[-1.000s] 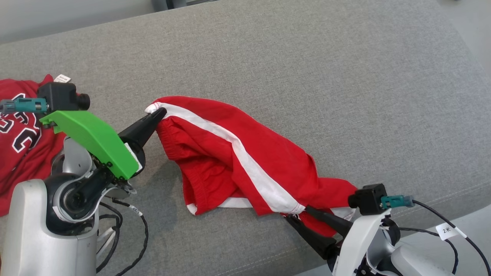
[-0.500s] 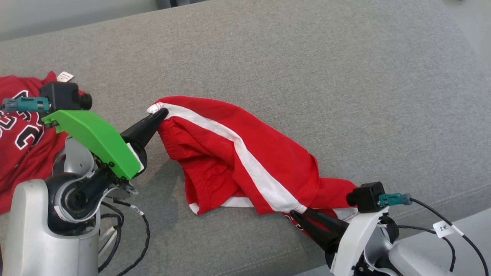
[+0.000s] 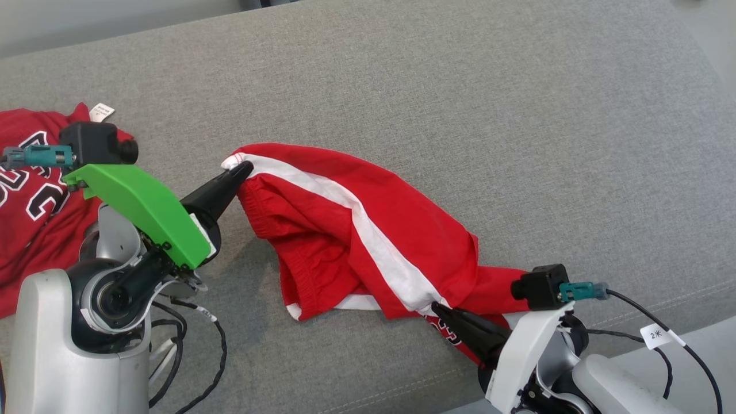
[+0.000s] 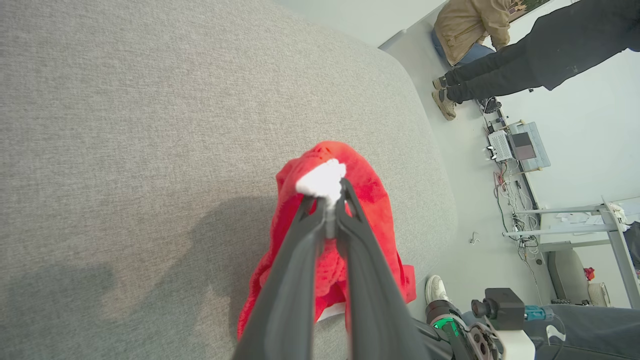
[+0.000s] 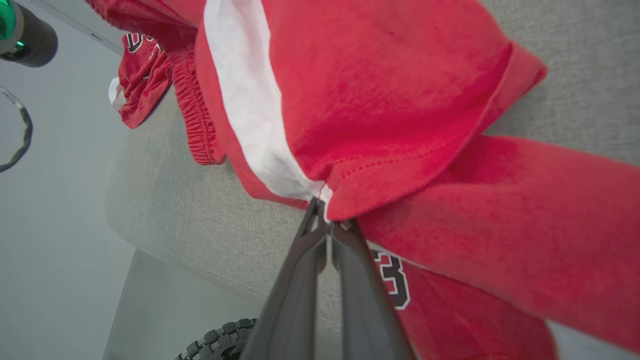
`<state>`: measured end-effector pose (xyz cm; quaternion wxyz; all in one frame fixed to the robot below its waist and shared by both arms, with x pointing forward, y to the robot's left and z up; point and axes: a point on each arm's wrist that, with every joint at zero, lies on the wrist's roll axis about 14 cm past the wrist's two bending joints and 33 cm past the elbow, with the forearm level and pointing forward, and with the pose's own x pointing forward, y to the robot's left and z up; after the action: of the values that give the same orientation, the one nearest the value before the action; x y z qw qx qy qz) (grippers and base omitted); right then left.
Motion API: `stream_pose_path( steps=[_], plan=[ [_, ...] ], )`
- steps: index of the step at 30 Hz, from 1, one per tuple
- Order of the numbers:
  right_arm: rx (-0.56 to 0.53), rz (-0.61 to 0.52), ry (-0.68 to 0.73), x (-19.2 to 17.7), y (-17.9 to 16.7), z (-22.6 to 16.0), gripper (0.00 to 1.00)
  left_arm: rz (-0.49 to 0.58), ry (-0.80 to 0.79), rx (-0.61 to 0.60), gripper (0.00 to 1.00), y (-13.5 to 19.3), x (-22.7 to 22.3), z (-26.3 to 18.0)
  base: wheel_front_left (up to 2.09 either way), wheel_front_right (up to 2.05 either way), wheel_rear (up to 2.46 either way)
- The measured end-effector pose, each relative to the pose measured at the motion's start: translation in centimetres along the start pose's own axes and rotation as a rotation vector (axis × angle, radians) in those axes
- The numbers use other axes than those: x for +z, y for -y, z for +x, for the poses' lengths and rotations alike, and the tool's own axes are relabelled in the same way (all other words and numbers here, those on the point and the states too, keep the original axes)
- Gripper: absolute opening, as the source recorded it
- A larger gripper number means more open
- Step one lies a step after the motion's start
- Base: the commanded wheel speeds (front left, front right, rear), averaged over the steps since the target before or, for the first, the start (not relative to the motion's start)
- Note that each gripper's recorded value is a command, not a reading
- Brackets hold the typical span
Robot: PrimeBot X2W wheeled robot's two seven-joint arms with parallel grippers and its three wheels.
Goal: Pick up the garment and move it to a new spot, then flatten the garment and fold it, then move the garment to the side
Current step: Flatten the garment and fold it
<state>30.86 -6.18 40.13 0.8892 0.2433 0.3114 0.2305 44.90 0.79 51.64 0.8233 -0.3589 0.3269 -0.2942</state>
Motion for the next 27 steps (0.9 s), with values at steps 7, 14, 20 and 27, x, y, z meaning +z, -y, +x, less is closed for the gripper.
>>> stream_pose_path(
  steps=[7,14,20,27],
  plan=[
    [0.054,0.053,0.061,1.8,-1.4,0.2,0.0,-0.002,0.012,0.004,0.0,-0.1,0.3,-0.2,0.0,0.0,0.0],
    [0.152,0.051,0.351,13.0,-2.9,-1.4,0.0,0.03,0.072,-0.001,0.0,0.6,2.4,-0.9,0.0,0.0,0.0],
    [0.163,0.018,0.487,19.8,-2.2,-4.7,0.0,0.128,0.154,-0.074,0.0,4.7,6.2,-1.5,0.0,0.0,0.0],
    [0.223,0.117,0.614,24.2,-2.4,-7.5,0.0,0.156,0.163,-0.093,0.0,6.3,6.7,-2.5,0.0,0.0,0.0]
  ],
)
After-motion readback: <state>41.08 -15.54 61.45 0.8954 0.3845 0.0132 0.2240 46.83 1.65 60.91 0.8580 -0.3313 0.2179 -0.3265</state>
